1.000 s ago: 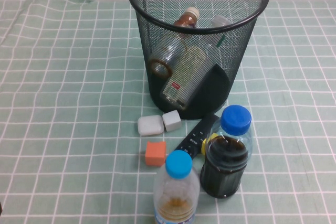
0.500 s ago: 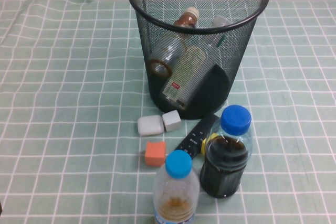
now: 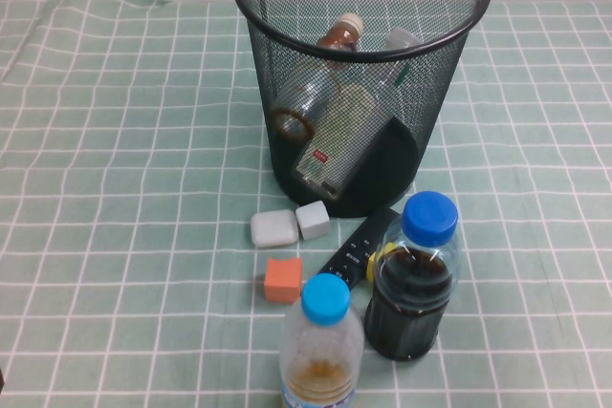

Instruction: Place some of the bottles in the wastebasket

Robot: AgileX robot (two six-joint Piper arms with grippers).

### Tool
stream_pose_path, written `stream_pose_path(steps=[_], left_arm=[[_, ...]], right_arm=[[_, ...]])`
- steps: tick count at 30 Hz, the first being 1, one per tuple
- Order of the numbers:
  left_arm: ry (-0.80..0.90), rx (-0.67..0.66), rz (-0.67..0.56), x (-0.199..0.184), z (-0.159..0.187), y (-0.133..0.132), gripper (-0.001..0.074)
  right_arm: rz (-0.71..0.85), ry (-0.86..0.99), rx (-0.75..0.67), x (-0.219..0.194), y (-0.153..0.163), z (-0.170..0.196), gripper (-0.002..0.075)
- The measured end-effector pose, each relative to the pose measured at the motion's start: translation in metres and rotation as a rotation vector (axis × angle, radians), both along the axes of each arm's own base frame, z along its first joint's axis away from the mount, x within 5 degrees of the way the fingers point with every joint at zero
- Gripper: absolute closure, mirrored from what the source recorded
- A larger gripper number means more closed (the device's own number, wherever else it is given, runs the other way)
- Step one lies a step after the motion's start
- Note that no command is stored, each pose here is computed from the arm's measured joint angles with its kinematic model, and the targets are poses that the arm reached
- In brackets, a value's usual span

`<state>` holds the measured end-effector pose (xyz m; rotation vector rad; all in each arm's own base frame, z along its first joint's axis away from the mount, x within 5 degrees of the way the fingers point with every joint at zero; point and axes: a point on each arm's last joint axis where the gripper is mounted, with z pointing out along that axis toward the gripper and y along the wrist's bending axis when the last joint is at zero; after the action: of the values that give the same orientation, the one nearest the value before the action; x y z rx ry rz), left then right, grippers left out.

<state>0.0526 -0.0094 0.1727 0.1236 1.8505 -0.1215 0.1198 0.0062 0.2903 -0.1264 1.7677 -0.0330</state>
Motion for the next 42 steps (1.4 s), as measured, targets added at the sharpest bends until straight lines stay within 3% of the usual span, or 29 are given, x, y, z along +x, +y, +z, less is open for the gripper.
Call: stream_pose_path(steps=[5,10,17,26,42], left_arm=[[0.000,0.000,0.000,0.000,0.000,0.000,0.0736],[0.000,0.000,0.000,0.000,0.000,0.000,0.0736],[0.000,0.000,0.000,0.000,0.000,0.000,0.0736],[-0.001,0.000,0.000,0.000,0.000,0.000,0.0736],[-0.001,0.000,0.000,0.000,0.000,0.000,0.0736]], right_arm=[[-0.137,-0.086,0.085,-0.032,-0.013,-0.053,0.0733],[-0.178,-0.126,0.094,-0.050,-0.014,-0.088,0.0733],[-0.197,-0.146,0.096,-0.063,-0.014,-0.097,0.0733],[-0.223,0.083,0.090,-0.067,-0.015,-0.118,0.0733],[-0.223,0.089,0.090,-0.067,-0.015,-0.119,0.0733]])
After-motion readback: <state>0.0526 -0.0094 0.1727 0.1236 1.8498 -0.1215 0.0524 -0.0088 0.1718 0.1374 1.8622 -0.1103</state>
